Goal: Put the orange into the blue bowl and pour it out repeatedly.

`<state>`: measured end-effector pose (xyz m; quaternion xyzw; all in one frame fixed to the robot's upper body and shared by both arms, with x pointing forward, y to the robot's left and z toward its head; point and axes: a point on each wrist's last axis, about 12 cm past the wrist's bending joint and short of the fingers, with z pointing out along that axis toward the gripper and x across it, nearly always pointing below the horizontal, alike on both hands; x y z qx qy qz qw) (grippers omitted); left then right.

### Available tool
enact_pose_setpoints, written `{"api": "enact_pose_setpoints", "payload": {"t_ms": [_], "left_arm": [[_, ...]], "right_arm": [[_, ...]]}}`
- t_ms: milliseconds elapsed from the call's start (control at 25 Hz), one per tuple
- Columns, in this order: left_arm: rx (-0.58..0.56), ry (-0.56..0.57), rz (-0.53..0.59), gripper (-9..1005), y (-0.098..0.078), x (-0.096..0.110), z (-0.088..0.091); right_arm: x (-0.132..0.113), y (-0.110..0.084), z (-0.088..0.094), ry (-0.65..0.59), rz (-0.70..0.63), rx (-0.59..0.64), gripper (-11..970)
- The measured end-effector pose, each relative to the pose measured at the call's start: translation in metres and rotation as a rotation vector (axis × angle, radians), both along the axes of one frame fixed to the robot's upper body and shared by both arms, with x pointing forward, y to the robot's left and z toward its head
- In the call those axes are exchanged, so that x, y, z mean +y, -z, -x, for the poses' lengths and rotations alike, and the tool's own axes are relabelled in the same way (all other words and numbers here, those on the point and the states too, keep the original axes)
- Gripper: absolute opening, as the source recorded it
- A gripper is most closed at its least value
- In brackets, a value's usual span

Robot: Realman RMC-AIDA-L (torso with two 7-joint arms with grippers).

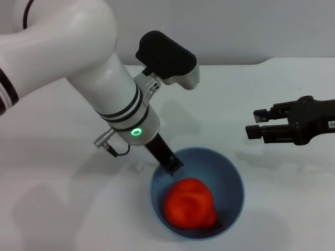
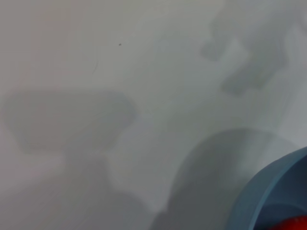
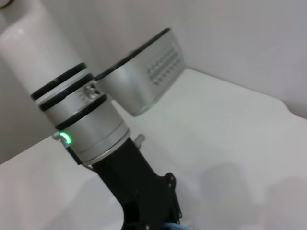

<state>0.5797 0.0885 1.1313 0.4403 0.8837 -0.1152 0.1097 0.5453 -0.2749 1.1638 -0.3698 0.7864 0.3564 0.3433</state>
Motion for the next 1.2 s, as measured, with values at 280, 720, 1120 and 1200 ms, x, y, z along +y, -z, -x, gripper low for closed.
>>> {"api": "enact_pose_setpoints", "payload": {"t_ms": [280, 720, 1120, 1200], "left_arm": [[-0.046, -0.036, 0.038, 132, 0.0, 0.004, -0.007], [-0.114, -0.214, 0.248, 341, -0.027, 0.043, -0.028], [-0.14, -0.45, 0.848, 537, -0.049, 0.136, -0.026], [-0.174, -0.5, 1.056, 536, -0.048, 0.16, -0.02]], "right_arm": [[-0.003, 0.007, 0.0, 0.028, -0.009, 0.018, 510], [-0.014, 0.014, 0.001, 0.104, -0.02, 0.028, 510], [-0.034, 0.02, -0.001, 0.242, -0.12, 0.034, 510], [-0.042, 0.022, -0.001, 0.304, -0.24, 0.037, 510]]}}
